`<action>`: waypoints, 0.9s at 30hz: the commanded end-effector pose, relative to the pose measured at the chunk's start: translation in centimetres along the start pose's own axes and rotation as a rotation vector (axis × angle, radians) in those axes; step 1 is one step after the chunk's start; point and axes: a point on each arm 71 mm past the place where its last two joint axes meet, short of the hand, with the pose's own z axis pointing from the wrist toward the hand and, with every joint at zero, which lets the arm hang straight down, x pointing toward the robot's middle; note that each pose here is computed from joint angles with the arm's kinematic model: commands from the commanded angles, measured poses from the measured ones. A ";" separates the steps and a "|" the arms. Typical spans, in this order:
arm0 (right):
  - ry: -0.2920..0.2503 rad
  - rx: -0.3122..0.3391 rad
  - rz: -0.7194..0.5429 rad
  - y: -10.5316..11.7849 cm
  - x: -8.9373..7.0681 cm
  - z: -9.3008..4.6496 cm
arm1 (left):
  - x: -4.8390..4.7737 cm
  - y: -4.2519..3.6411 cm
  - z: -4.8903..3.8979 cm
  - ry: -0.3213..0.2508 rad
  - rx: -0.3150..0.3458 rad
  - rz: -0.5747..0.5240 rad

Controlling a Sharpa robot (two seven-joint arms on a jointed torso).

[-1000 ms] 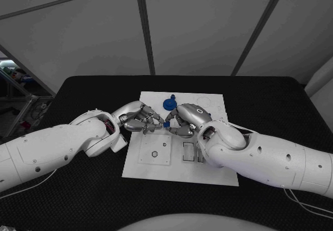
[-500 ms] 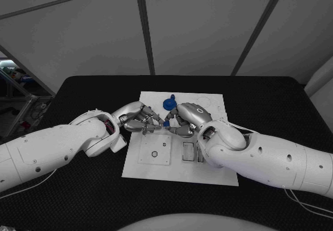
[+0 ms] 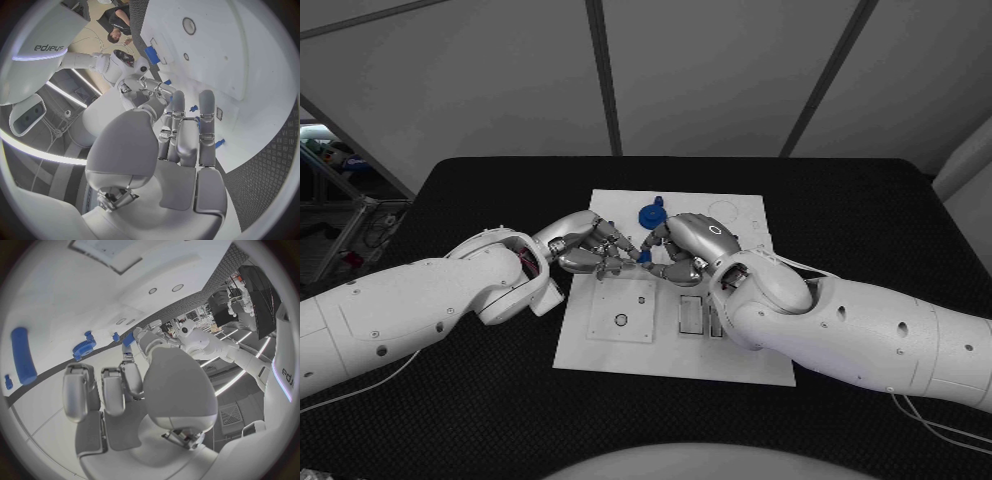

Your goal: Assemble the parts on the task board

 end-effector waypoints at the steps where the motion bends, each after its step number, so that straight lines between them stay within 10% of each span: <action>1: -0.042 -0.027 0.008 0.4 -0.4 0.0 | 0.03 0.15 0.03 0.007 -0.017 0.007; 27: -0.050 -0.046 0.021 0.9 -0.4 0.1 | 0.04 0.20 0.14 0.007 -0.019 0.010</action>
